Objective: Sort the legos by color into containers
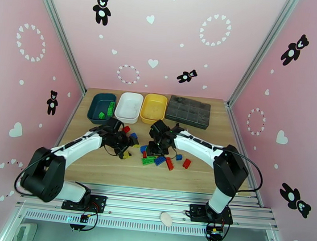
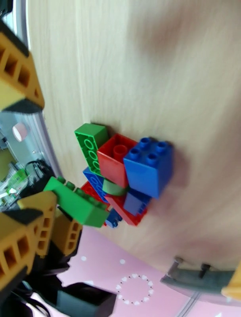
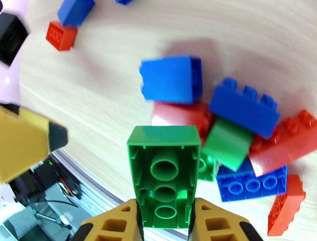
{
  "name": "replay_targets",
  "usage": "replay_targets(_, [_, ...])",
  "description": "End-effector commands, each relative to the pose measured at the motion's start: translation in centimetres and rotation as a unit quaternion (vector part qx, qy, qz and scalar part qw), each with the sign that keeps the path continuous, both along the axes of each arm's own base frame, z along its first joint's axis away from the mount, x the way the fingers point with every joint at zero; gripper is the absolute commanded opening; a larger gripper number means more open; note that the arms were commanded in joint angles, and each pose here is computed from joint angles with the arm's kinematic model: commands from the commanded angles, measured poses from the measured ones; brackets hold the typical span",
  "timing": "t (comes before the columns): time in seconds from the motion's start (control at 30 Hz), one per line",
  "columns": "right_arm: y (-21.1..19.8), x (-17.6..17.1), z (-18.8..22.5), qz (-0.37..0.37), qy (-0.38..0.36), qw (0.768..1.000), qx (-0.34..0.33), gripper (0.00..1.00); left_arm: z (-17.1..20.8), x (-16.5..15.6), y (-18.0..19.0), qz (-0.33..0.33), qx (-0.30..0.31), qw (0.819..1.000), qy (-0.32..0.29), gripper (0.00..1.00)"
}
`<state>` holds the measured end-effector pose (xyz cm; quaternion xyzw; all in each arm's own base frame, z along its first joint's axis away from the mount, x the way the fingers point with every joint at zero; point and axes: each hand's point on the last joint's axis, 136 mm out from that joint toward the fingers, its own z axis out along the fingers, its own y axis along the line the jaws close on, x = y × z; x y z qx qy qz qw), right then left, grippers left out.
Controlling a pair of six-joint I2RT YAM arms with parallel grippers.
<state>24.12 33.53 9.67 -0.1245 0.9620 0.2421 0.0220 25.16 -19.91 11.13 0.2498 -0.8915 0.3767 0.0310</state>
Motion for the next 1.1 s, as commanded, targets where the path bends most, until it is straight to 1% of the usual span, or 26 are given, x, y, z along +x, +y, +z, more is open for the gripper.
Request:
replay_targets(0.0, [2.0, 0.9, 0.7, -0.009, 0.023, 0.999, 0.027, 0.24, -0.3, -0.8, 1.7, 0.013, 0.03, 0.999, -0.019, 0.59])
replay_targets(0.13, [3.3, 2.5, 0.6, -0.042, 0.061, 0.996, 0.055, 0.22, 0.3, -1.2, 2.4, 0.017, 0.032, 0.997, -0.068, 0.57])
replay_targets(0.23, [4.5, 3.7, 1.3, -0.053, 0.072, 0.993, 0.077, 0.23, 0.1, -1.7, 3.6, 0.028, 0.053, 0.995, -0.083, 0.58])
replay_targets(0.37, [6.3, 4.1, 1.4, -0.038, 0.074, 0.995, 0.064, 0.24, -1.2, -2.4, 5.9, 0.075, 0.07, 0.993, -0.062, 0.58])
replay_targets(0.47, [8.0, 3.2, 0.5, -0.017, 0.088, 0.995, 0.048, 0.24, -2.8, -3.6, 9.3, 0.129, 0.119, 0.984, -0.019, 0.58])
replay_targets(0.53, [8.9, 2.3, -0.5, -0.006, 0.099, 0.994, 0.038, 0.25, -3.4, -4.5, 10.7, 0.148, 0.142, 0.979, 0.002, 0.58])
replay_targets(0.67, [10.0, 1.5, -2.2, 0.002, 0.12, 0.992, 0.027, 0.28, -3.9, -5.2, 11.2, 0.16, 0.149, 0.976, 0.018, 0.61])
replay_targets(0.73, [10.5, 1.2, -2.8, 0.005, 0.129, 0.991, 0.025, 0.32, -3.8, -5.3, 11.2, 0.161, 0.15, 0.975, 0.02, 0.63])
replay_targets(0.77, [10.8, 1.1, -3.1, 0.009, 0.133, 0.991, 0.028, 0.36, -3.7, -5.2, 11.3, 0.161, 0.153, 0.975, 0.02, 0.64])
replay_targets(0.9, [11.6, 1.0, -2.2, 0.021, 0.121, 0.991, 0.043, 0.57, -3.2, -5.0, 11.5, 0.157, 0.163, 0.974, 0.017, 0.7])
replay_targets(0.97, [11.3, 1.2, -1.5, 0.023, 0.11, 0.993, 0.044, 0.64, -3.1, -4.8, 11.5, 0.158, 0.163, 0.974, 0.016, 0.7])
replay_targets(1.0, [11.0, 1.3, -1.0, 0.022, 0.103, 0.994, 0.042, 0.66, -3.1, -4.7, 11.4, 0.158, 0.164, 0.974, 0.016, 0.7])
replay_targets(1.07, [9.8, 1.6, -0.1, 0.013, 0.092, 0.995, 0.037, 0.67, -3.0, -4.4, 10.8, 0.15, 0.166, 0.974, 0.014, 0.7])
